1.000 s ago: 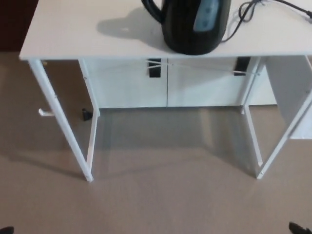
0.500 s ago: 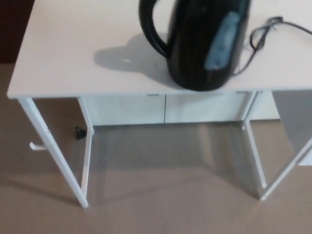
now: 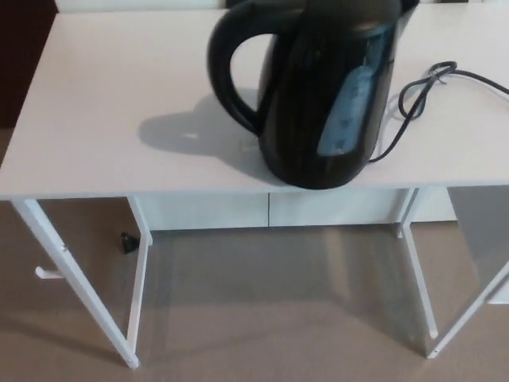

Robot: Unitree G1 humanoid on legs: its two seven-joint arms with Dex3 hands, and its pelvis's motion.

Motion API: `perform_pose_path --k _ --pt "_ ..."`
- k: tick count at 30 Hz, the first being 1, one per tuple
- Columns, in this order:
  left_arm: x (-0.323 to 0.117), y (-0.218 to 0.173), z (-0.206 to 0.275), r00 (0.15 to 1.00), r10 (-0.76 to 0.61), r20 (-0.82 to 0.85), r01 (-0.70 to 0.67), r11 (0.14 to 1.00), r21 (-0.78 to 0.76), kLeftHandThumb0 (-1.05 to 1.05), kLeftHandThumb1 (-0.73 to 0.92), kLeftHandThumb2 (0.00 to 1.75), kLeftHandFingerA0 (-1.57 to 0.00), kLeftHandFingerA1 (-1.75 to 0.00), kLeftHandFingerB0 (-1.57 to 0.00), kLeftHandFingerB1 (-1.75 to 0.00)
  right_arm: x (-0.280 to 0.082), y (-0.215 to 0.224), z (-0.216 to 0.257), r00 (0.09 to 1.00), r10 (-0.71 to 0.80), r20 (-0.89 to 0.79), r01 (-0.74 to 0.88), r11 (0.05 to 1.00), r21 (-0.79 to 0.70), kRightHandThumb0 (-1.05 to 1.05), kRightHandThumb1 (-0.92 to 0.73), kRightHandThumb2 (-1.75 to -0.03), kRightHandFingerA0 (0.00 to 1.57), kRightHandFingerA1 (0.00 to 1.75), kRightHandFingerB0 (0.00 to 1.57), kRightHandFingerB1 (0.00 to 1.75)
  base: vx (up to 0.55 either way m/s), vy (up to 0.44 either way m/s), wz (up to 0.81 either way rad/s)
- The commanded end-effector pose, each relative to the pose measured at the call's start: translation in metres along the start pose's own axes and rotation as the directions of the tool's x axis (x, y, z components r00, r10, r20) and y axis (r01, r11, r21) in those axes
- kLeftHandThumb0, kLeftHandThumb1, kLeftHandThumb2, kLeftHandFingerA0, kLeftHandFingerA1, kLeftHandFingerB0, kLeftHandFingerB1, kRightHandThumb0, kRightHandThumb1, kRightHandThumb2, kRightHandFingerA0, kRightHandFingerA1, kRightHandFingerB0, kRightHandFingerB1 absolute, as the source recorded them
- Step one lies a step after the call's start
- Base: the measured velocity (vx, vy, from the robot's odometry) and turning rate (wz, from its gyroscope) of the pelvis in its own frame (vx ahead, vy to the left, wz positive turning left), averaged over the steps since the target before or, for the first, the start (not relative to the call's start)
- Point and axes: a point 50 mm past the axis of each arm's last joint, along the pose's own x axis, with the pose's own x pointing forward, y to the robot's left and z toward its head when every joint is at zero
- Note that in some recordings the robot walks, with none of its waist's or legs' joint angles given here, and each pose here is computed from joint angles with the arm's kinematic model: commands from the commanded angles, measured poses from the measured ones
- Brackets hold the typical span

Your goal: The robot walk towards a table in front and uses its left hand to pick up the pot from the base and places it on the table

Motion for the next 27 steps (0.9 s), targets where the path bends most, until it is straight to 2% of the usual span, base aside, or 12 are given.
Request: perform_pose_path --k 1,6,7,11,16,17,18,19,24,25,27 --pt "-0.003 0.005 -0.003 1.000 -0.014 -0.022 0.015 1.000 0.019 -0.33 0.54 0.56 -0.48 -0.36 -0.34 -0.32 -0.002 -0.001 -0.001 1.000 -0.020 0.004 0.020 1.000 -0.023 0.06 -0.82 -0.64 0.17 0.35 0.11 0.30 0.06 -0.059 -0.08" --pt "-0.003 0.006 -0.004 1.000 -0.007 -0.027 0.007 1.000 -0.007 -0.31 0.52 0.56 -0.47 -0.36 -0.34 -0.32 -0.001 0.000 -0.002 1.000 -0.020 0.005 0.020 1.000 -0.018 0.07 -0.82 -0.66 0.17 0.36 0.10 0.30 0.02 0.039 -0.04" --pt "-0.003 0.006 -0.003 1.000 -0.015 -0.027 0.015 1.000 0.020 -0.41 0.44 0.66 -0.40 -0.42 -0.29 -0.39 -0.002 -0.001 -0.001 1.000 -0.022 0.015 0.022 0.999 -0.023 0.07 -0.82 -0.66 0.18 0.37 0.11 0.31 0.00 0.150 -0.06" --pt "-0.001 0.004 0.000 0.999 -0.023 -0.028 0.023 1.000 0.016 -0.39 0.45 0.66 -0.37 -0.41 -0.30 -0.39 0.000 -0.003 0.000 0.999 -0.026 0.021 0.026 1.000 -0.014 0.09 -0.83 -0.66 0.16 0.36 0.10 0.30 0.08 0.295 -0.12" --pt "0.001 0.003 0.001 0.999 -0.025 -0.026 0.026 0.999 0.022 -0.40 0.44 0.66 -0.40 -0.42 -0.30 -0.39 0.001 -0.004 0.001 0.999 -0.031 0.023 0.031 0.999 -0.007 0.09 -0.83 -0.65 0.18 0.35 0.11 0.30 0.05 0.125 0.00" --pt "0.001 0.004 0.003 0.999 -0.036 -0.024 0.037 0.998 0.051 -0.35 0.55 0.57 -0.45 -0.35 -0.32 -0.31 0.000 -0.003 0.001 1.000 -0.026 0.017 0.026 1.000 -0.001 0.08 -0.84 -0.65 0.17 0.35 0.10 0.30 0.09 0.010 0.03" --pt "0.001 0.004 0.003 0.999 -0.037 -0.024 0.038 0.998 0.054 -0.35 0.55 0.57 -0.45 -0.35 -0.32 -0.31 0.000 -0.003 0.001 1.000 -0.026 0.016 0.026 1.000 0.000 0.08 -0.84 -0.65 0.17 0.35 0.10 0.30 0.00 0.000 0.00" --pt "0.000 0.004 0.003 0.999 -0.036 -0.022 0.038 0.998 0.055 -0.42 0.46 0.67 -0.39 -0.42 -0.30 -0.39 0.000 -0.003 0.001 1.000 -0.025 0.019 0.025 1.000 -0.002 0.09 -0.84 -0.65 0.18 0.35 0.10 0.30 0.08 -0.065 0.09" --pt "0.000 0.005 0.004 0.999 -0.038 -0.018 0.039 0.998 0.045 -0.42 0.45 0.67 -0.39 -0.42 -0.31 -0.40 0.001 -0.003 0.002 1.000 -0.022 0.019 0.022 1.000 -0.003 0.08 -0.84 -0.65 0.18 0.36 0.10 0.30 0.05 -0.156 0.09" --pt "0.002 0.004 0.004 0.999 -0.030 -0.018 0.030 0.999 0.030 -0.32 0.53 0.56 -0.49 -0.36 -0.35 -0.32 0.003 -0.003 0.003 1.000 -0.021 0.021 0.021 1.000 -0.006 0.08 -0.84 -0.65 0.17 0.35 0.11 0.30 0.08 -0.428 0.48" --pt "0.004 0.003 0.006 1.000 -0.024 -0.009 0.025 0.999 0.030 -0.32 0.52 0.56 -0.49 -0.36 -0.36 -0.32 0.005 -0.005 0.006 0.999 -0.023 0.026 0.024 1.000 -0.016 0.08 -0.84 -0.65 0.18 0.35 0.11 0.30 0.15 0.158 -0.12"
